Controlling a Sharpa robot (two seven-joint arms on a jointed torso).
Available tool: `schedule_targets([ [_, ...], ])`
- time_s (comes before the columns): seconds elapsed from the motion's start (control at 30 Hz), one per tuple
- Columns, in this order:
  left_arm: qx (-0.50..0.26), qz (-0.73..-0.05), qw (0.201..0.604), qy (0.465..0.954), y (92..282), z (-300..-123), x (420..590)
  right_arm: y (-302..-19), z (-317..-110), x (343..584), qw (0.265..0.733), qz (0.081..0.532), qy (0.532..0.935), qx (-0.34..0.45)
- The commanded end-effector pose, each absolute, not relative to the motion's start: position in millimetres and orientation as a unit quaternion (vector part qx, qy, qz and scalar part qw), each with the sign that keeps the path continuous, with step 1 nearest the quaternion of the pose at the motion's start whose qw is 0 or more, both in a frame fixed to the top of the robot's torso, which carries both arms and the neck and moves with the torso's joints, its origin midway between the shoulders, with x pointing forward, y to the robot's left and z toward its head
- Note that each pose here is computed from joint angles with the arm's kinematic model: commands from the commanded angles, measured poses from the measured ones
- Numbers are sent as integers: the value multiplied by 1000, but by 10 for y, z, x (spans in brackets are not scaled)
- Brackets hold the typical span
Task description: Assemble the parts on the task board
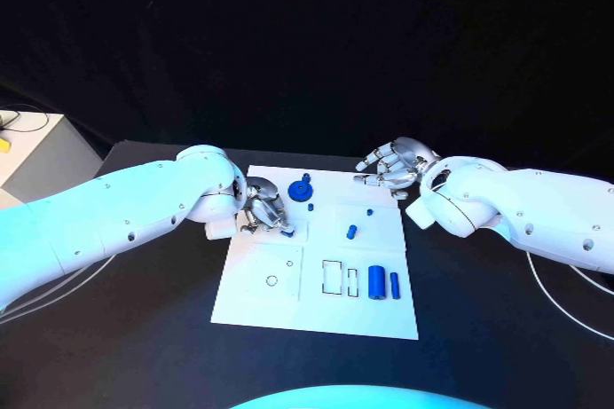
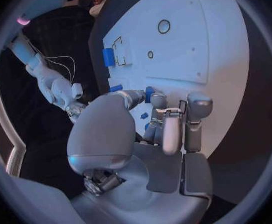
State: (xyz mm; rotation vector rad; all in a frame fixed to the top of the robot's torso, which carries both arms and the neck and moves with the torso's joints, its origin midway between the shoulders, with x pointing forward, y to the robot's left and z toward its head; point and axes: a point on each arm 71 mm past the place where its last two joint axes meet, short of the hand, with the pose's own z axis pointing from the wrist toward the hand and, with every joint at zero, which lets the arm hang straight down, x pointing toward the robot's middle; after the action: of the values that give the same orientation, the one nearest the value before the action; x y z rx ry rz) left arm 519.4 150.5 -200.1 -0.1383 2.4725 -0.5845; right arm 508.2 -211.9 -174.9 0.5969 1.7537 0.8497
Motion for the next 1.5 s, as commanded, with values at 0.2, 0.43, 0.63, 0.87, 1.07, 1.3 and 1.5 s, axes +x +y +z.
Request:
schedule_targets([
  [0.2,-108,-253,308,910,1538,-1941,5172,-2131,-1739,5077,531,358,729,244],
  [0.43,-97,-242,341,903,1568,-1912,5175,-2148,-1738,5077,532,357,728,244],
  [0.63,-70,-221,378,896,1569,-1889,5173,-2164,-1738,5077,532,356,728,245],
  [0.87,-45,-199,405,891,1554,-1884,5162,-2171,-1735,5073,533,357,727,245],
  [1.07,-27,-184,421,888,1546,-1894,5151,-2188,-1721,5075,540,360,720,245],
  [1.3,-15,-175,427,887,1518,-1941,5144,-2187,-1708,5080,547,363,714,245],
  [1.5,-11,-170,425,889,1507,-1969,5152,-2186,-1706,5080,547,364,713,245],
])
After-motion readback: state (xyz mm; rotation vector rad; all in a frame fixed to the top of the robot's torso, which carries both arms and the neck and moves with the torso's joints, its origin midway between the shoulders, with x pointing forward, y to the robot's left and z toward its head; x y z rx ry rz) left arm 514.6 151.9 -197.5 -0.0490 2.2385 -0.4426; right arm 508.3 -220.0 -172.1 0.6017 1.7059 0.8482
